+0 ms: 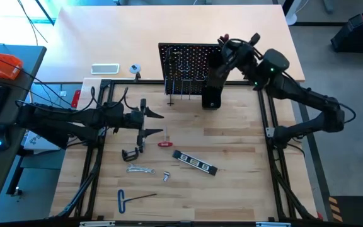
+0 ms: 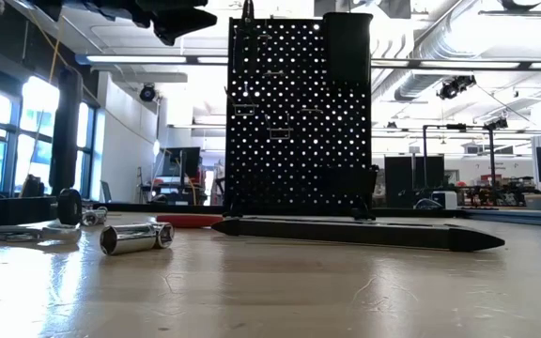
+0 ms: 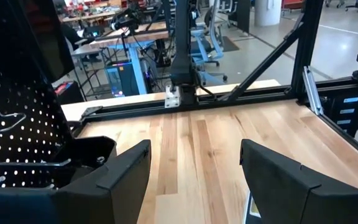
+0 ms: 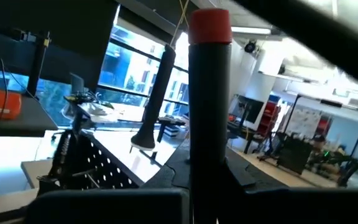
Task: Hang tools onto peg board
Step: Put the nut driver into the top black bin on the peg board, then hang the allen wrench on the peg board
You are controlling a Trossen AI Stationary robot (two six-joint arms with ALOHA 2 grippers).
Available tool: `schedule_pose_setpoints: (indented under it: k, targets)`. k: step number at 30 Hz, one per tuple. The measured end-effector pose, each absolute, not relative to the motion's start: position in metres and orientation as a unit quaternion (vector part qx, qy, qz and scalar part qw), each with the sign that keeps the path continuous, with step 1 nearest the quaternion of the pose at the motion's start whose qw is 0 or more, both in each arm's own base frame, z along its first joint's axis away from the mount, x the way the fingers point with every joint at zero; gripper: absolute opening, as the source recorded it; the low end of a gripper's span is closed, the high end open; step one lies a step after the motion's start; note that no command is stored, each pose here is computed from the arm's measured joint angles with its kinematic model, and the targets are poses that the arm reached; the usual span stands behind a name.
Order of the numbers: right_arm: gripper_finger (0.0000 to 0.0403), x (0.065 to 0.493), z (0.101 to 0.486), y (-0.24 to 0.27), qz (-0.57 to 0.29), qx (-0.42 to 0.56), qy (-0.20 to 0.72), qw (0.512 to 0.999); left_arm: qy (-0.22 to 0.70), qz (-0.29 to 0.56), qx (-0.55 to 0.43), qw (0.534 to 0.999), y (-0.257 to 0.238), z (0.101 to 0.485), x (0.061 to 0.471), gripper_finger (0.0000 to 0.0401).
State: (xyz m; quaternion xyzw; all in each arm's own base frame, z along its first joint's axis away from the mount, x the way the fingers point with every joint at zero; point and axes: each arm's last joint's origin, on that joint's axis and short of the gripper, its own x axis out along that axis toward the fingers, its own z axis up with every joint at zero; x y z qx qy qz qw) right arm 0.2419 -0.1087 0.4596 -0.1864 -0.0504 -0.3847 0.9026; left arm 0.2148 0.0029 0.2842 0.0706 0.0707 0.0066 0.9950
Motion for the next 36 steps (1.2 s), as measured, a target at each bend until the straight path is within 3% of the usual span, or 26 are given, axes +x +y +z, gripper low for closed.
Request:
schedule_pose_setpoints:
  k: [10,17,27,36]
  targets:
    - [0.0022,0.256,0.435,-0.132,-0.381,-0.147,0.011,0.913,0.076,0.007,0.066,0.995,0.003,0.283,0.215,0.0240]
    - [0.0059,0.255,0.434,-0.133,-0.393,-0.134,0.017,0.910,0.094,0.006,0.065,0.993,0.003,0.280,0.214,0.0240]
    - [0.0068,0.254,0.430,-0.132,-0.389,-0.144,0.043,0.909,0.105,0.005,0.065,0.992,0.003,0.278,0.214,0.0240]
    - [0.0105,0.245,0.447,-0.104,-0.365,-0.201,0.024,0.909,0.205,-0.025,0.046,0.977,0.001,0.259,0.207,0.0240]
